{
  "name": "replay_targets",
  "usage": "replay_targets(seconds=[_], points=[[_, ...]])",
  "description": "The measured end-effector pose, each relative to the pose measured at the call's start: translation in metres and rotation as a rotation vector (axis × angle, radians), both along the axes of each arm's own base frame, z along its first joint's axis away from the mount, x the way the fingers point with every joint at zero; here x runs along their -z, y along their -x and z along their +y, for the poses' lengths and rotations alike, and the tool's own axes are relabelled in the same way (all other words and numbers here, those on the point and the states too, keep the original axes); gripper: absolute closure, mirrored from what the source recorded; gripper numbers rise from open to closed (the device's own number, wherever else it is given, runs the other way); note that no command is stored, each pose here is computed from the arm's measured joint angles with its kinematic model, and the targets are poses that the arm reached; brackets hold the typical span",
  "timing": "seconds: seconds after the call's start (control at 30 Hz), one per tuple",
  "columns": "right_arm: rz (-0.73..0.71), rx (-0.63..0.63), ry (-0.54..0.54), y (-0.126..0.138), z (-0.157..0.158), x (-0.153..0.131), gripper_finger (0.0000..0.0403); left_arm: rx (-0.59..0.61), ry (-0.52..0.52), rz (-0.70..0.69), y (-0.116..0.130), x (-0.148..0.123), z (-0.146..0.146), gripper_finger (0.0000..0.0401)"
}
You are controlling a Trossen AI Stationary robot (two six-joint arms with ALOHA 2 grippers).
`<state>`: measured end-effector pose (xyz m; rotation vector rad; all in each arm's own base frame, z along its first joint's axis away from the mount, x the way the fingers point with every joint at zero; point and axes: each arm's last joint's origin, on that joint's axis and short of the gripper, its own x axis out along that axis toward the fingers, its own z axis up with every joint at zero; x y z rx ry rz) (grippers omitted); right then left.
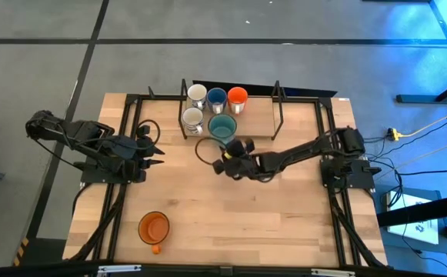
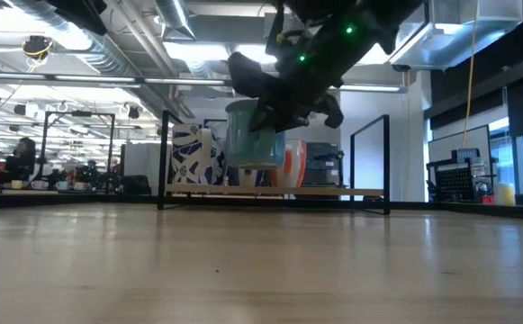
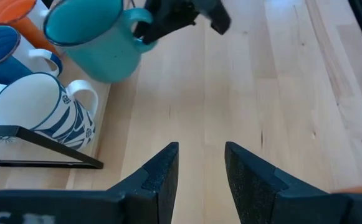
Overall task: Place coffee mugs
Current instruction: Put the green mug on the shelf
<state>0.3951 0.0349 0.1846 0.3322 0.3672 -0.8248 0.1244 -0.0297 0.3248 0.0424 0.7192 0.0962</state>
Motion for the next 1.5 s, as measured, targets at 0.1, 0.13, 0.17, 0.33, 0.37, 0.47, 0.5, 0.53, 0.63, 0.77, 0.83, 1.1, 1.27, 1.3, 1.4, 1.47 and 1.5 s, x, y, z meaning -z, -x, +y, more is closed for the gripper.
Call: replay_targets(seconds=[0.1, 0.13, 0.17, 0.33, 0.37, 0.47, 0.5, 0.53, 0.63, 0.77, 0.83, 1.1, 1.27, 1.3, 1.4, 1.47, 1.5], points=[[0.004, 0.012, -0.009, -0.001, -0.013, 0.000, 0.0344, 0.000, -0.001, 0.000, 0.000, 0.000, 0.000, 0.0276], [0.005, 0.007, -0.019, -0.002, -0.016, 0.000, 0.0344, -0.002, -0.002, -0.001, 0.000, 0.000, 0.000, 0.0276], [0.007, 0.007, -0.021, -0.002, -0.018, 0.000, 0.0344, -0.008, -0.007, -0.003, 0.000, 0.000, 0.000, 0.0276], [0.000, 0.011, 0.000, -0.004, -0.027, -0.002, 0.0344, -0.020, -0.019, -0.006, 0.000, 0.000, 0.001, 0.0276], [-0.007, 0.014, 0.002, -0.005, -0.029, -0.003, 0.0344, -0.020, -0.019, -0.007, 0.000, 0.000, 0.001, 0.0276], [-0.030, 0.037, 0.011, -0.009, -0.033, 0.001, 0.0344, -0.022, -0.027, -0.011, 0.000, -0.001, 0.001, 0.0276], [-0.027, 0.038, 0.016, -0.009, -0.033, 0.003, 0.0344, -0.027, -0.037, -0.015, -0.001, -0.001, 0.001, 0.0276], [-0.023, 0.031, 0.011, -0.009, -0.032, 0.004, 0.0344, -0.034, -0.048, -0.017, 0.000, -0.001, 0.001, 0.0276], [-0.040, 0.036, 0.014, -0.014, -0.032, 0.008, 0.0344, -0.043, -0.062, -0.019, -0.001, -0.001, 0.002, 0.0276], [-0.050, 0.020, 0.001, -0.018, -0.031, 0.016, 0.0346, -0.043, -0.062, -0.021, -0.001, -0.001, 0.002, 0.0276], [-0.051, 0.022, 0.004, -0.019, -0.031, 0.016, 0.0347, -0.043, -0.061, -0.026, -0.001, -0.002, 0.002, 0.0276], [-0.059, 0.031, 0.009, -0.025, -0.043, 0.022, 0.0388, -0.034, -0.069, -0.031, -0.001, -0.002, 0.002, 0.0276], [-0.046, -0.006, 0.005, -0.025, -0.044, 0.021, 0.0388, -0.034, -0.069, -0.032, -0.001, -0.002, 0.002, 0.0276], [-0.046, -0.014, 0.007, -0.026, -0.044, 0.021, 0.0388, -0.034, -0.069, -0.033, -0.001, -0.002, 0.002, 0.0276], [-0.034, -0.070, 0.011, -0.027, -0.043, 0.020, 0.0388, -0.034, -0.069, -0.033, -0.001, -0.002, 0.002, 0.0276], [-0.036, -0.106, 0.003, -0.028, -0.041, 0.020, 0.0388, -0.034, -0.069, -0.032, -0.001, -0.002, 0.002, 0.0276], [-0.032, -0.125, 0.002, -0.028, -0.037, 0.020, 0.0388, -0.033, -0.070, -0.032, -0.001, -0.002, 0.002, 0.0276]])
